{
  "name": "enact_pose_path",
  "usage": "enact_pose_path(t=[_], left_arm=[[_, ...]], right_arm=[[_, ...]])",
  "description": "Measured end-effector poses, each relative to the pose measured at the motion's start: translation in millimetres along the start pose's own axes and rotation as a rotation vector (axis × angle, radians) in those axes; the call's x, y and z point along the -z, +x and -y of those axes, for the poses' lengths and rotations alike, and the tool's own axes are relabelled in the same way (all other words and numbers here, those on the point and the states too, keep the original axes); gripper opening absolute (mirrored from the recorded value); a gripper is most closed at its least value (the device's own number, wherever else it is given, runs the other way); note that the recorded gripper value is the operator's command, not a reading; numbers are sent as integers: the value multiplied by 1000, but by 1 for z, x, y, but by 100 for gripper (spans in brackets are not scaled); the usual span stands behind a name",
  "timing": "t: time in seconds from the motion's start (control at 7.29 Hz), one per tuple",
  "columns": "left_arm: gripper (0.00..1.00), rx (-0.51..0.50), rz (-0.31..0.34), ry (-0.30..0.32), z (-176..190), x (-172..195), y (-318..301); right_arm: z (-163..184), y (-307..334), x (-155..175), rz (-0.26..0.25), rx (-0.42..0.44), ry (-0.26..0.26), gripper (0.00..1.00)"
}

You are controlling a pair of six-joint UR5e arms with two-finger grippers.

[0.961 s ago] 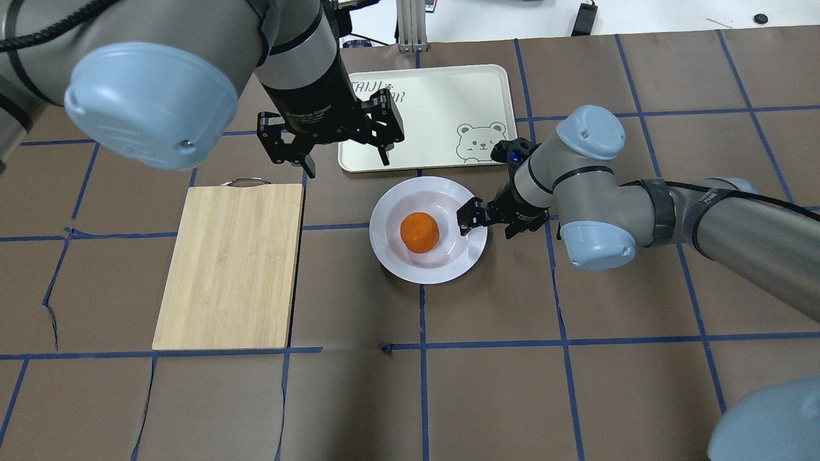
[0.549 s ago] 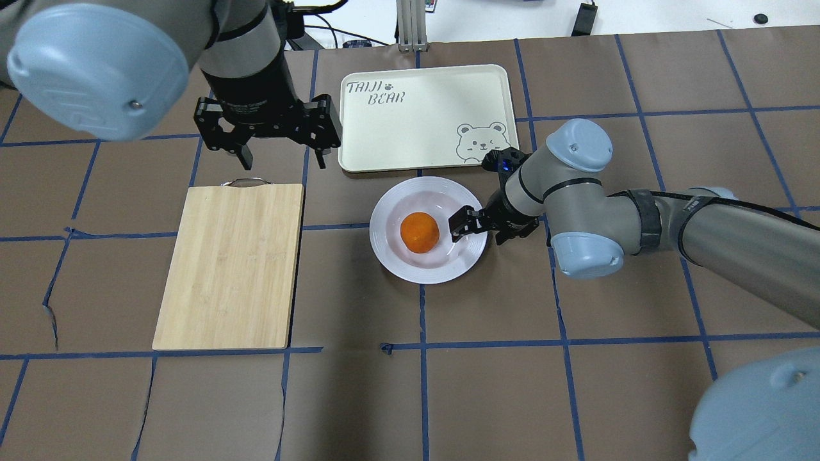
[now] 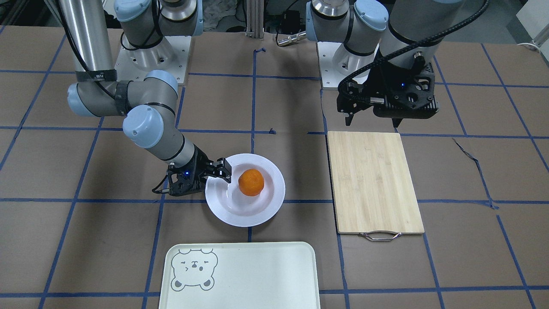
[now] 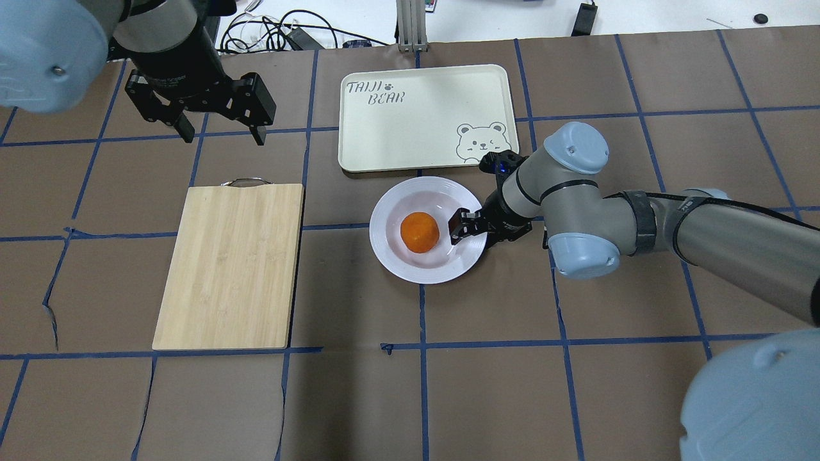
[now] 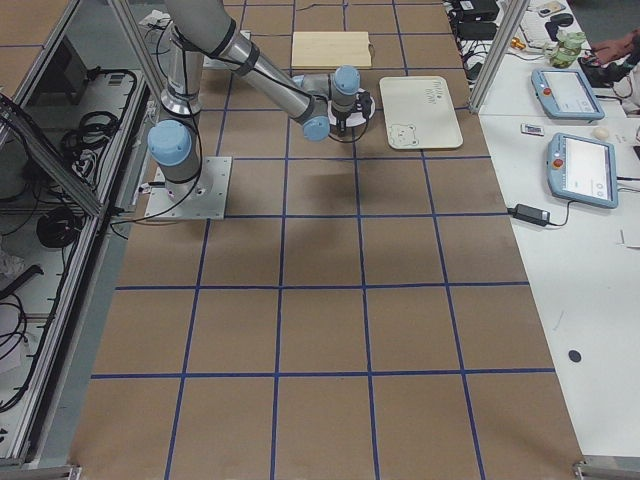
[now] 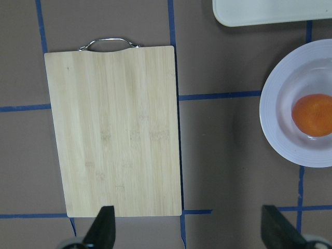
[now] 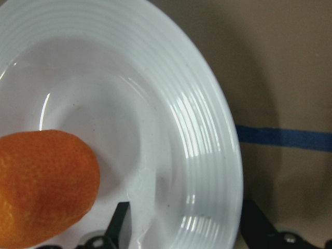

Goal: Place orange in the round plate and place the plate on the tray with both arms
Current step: 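Close the right gripper on the plate rim nearest it, then slide the plate with the right gripper onto the bear-printed tray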

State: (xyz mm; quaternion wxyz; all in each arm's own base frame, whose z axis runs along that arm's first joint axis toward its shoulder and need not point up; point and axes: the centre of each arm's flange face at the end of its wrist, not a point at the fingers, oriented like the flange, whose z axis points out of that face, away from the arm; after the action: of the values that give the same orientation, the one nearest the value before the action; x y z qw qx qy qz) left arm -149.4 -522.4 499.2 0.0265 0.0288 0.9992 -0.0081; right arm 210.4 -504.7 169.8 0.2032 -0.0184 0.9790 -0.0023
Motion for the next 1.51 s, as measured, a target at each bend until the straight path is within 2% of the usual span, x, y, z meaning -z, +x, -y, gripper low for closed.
enact_pose_path(t=[0.27,0.55,0.69,0.82,1.1,1.37,1.51], left_arm=[[100,-2,-4,45,8,8,3],[100,-5,-54,176,9,36,11],[100,-9,-63,211,5,46,11],[100,-11,-29,222,-1,50,8],[100,-2,23,201,-23,41,4],[100,2,19,181,-41,34,5],[100,1,-6,167,-44,34,7]], right_arm=[[4,-4,4,25,-85,37,7],[6,-7,8,32,-122,60,7],[7,-8,10,34,-127,68,7],[11,-9,15,35,-127,79,8],[37,-15,38,40,-146,116,8],[68,-18,68,58,-190,124,8],[82,-13,79,88,-219,122,8]])
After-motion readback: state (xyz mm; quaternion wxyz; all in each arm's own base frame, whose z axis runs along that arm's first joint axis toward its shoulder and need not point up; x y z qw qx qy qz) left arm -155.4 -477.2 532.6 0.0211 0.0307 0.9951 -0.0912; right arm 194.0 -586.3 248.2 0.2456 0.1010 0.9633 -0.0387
